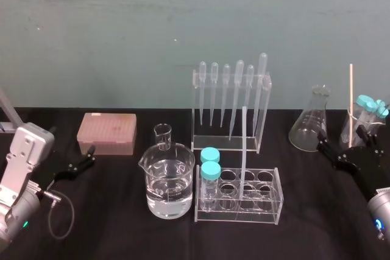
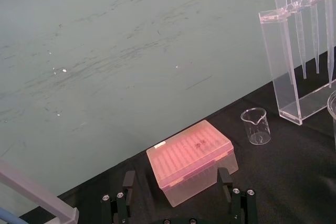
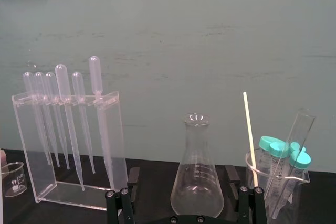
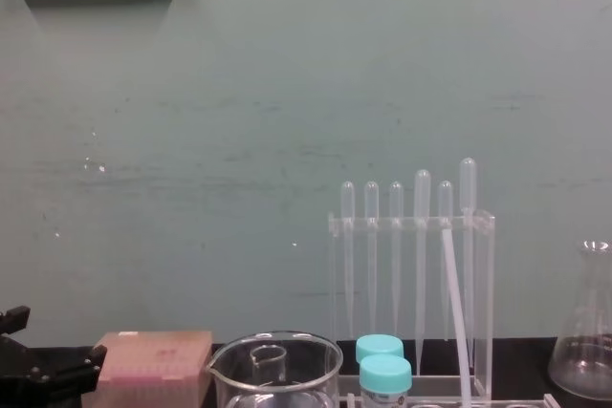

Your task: Pick up the stirring rod with one hand, then place it down.

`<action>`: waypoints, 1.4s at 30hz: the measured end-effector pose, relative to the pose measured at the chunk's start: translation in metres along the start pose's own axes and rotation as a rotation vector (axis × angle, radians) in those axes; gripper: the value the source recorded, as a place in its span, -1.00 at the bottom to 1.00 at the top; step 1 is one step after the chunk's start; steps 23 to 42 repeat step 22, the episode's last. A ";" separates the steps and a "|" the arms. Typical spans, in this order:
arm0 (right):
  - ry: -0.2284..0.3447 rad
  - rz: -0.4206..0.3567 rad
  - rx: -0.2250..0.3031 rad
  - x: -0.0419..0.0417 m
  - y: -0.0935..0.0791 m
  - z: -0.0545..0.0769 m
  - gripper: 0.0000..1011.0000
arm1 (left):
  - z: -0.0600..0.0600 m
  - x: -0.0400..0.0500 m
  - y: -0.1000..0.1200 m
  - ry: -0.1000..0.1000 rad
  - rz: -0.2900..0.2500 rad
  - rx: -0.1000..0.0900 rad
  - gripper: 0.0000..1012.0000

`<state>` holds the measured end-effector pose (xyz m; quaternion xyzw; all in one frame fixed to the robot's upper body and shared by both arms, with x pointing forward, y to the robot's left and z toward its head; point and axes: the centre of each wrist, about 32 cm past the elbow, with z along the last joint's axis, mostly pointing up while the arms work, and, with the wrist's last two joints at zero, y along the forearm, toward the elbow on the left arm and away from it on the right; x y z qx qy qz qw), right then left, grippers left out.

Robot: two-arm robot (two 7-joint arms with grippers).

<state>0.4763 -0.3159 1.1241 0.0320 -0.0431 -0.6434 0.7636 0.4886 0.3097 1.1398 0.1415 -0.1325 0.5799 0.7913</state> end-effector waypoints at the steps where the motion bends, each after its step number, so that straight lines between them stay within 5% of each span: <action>1: 0.000 0.000 0.000 0.0000 0.000 0.000 0.98 | 0.000 0.0000 0.000 0.000 0.000 0.000 0.98; 42: 0.001 0.003 0.003 0.0000 0.000 0.001 0.98 | 0.000 0.0000 0.000 0.000 0.000 0.000 0.98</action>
